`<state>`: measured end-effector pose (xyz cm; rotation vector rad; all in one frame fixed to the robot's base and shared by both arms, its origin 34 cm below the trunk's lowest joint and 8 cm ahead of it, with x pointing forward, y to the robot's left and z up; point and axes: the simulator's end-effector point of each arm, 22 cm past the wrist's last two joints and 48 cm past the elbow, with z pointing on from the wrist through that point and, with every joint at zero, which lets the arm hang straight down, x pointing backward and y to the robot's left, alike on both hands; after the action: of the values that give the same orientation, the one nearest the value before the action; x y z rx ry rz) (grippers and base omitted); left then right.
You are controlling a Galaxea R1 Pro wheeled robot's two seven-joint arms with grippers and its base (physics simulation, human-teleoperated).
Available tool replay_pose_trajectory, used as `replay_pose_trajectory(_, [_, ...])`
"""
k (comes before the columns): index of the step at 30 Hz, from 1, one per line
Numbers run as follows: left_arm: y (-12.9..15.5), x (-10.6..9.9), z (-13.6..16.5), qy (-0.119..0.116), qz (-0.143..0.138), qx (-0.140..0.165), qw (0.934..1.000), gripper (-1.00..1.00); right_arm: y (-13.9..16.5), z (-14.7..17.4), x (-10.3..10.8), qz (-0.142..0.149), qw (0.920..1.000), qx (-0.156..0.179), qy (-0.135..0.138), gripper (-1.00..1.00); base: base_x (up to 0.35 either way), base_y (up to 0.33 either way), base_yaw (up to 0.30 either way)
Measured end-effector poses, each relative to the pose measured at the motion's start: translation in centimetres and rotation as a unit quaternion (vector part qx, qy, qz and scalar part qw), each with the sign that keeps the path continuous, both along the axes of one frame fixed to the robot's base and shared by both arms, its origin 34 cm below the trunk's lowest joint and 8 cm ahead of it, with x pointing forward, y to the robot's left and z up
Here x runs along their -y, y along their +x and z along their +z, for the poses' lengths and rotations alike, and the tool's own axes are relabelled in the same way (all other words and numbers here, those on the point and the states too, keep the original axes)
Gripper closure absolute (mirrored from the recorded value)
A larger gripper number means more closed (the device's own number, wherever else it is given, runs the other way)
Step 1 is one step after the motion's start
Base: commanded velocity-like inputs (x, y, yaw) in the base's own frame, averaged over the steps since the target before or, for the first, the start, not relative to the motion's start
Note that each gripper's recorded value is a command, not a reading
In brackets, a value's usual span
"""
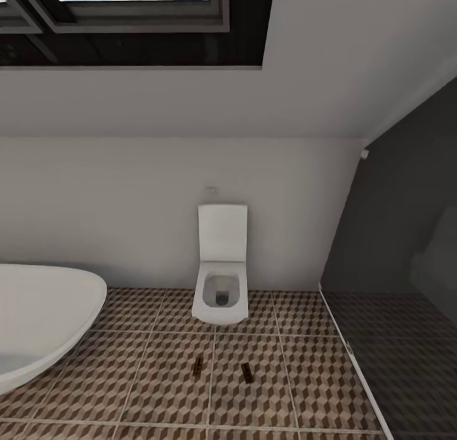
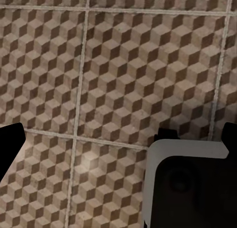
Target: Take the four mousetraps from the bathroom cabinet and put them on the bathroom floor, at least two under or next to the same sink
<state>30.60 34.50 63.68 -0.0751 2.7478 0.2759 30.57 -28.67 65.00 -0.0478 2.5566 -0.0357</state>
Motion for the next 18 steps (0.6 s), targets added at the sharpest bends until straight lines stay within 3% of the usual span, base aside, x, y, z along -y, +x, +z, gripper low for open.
replay_pose_trajectory(18, [1.1,0.1,0.6,-0.001,0.0,0.014,0.9999,-1.0,1.0,0.6,0.0,0.0,0.9999,0.015,0.0,-1.0,0.0,0.0,0.0])
